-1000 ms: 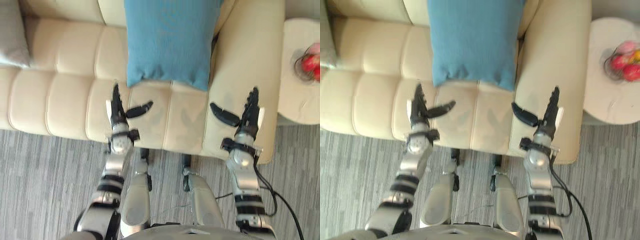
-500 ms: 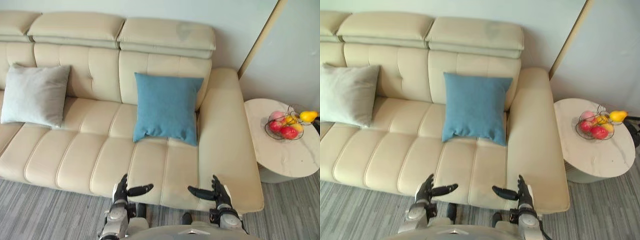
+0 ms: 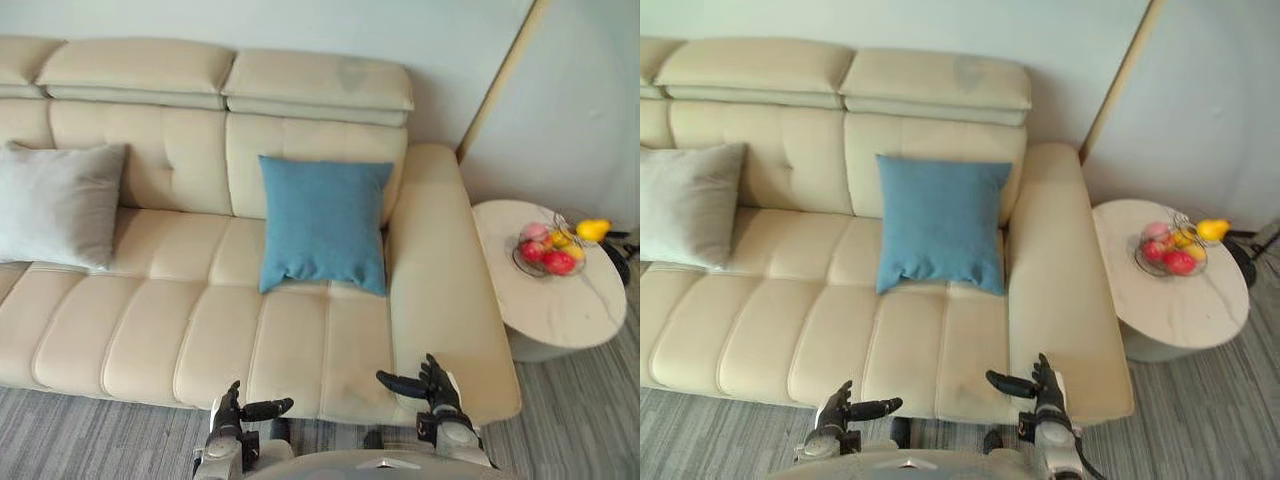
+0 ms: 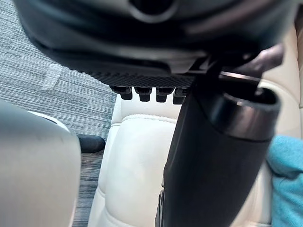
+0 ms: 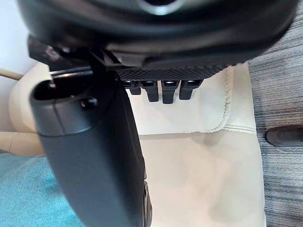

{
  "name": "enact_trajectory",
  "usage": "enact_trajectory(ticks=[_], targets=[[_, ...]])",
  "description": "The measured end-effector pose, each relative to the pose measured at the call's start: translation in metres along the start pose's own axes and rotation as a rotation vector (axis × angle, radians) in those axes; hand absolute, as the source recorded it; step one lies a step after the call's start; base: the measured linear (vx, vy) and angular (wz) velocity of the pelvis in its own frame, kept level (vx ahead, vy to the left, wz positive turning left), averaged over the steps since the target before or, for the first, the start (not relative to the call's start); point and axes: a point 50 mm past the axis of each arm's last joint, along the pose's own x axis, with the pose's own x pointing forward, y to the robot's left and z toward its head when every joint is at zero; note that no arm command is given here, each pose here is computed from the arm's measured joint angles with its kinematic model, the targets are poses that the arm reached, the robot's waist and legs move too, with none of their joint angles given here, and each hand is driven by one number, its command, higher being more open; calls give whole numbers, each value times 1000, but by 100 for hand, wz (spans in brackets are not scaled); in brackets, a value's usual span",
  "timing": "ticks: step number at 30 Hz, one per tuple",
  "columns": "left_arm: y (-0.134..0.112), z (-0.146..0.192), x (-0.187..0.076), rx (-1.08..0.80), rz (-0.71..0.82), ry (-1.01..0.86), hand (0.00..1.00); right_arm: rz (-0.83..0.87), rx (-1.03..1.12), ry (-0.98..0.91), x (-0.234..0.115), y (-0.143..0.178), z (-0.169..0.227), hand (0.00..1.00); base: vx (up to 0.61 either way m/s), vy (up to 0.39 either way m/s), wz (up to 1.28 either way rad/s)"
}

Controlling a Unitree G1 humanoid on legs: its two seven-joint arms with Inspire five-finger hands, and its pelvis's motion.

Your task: Pick up cushions and gather them together orderly.

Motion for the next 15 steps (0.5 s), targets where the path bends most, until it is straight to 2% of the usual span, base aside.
enact_trajectory(ticks=[3, 5, 8, 15], targets=[[-2, 8, 2, -4, 4, -25, 100, 15, -2, -15, 3, 6, 9, 100, -101, 44, -56], [-11, 19, 3, -27, -9, -58, 100, 28, -15, -8, 4, 11, 12, 100, -139, -6, -41], [-11, 24, 3, -24, -11, -80, 100, 47, -27, 60, -4, 17, -10, 100, -37, -112, 29], [-21, 26, 1, -54, -27, -87, 100, 19, -37, -24, 4, 12, 11, 100, -122, -119, -6]])
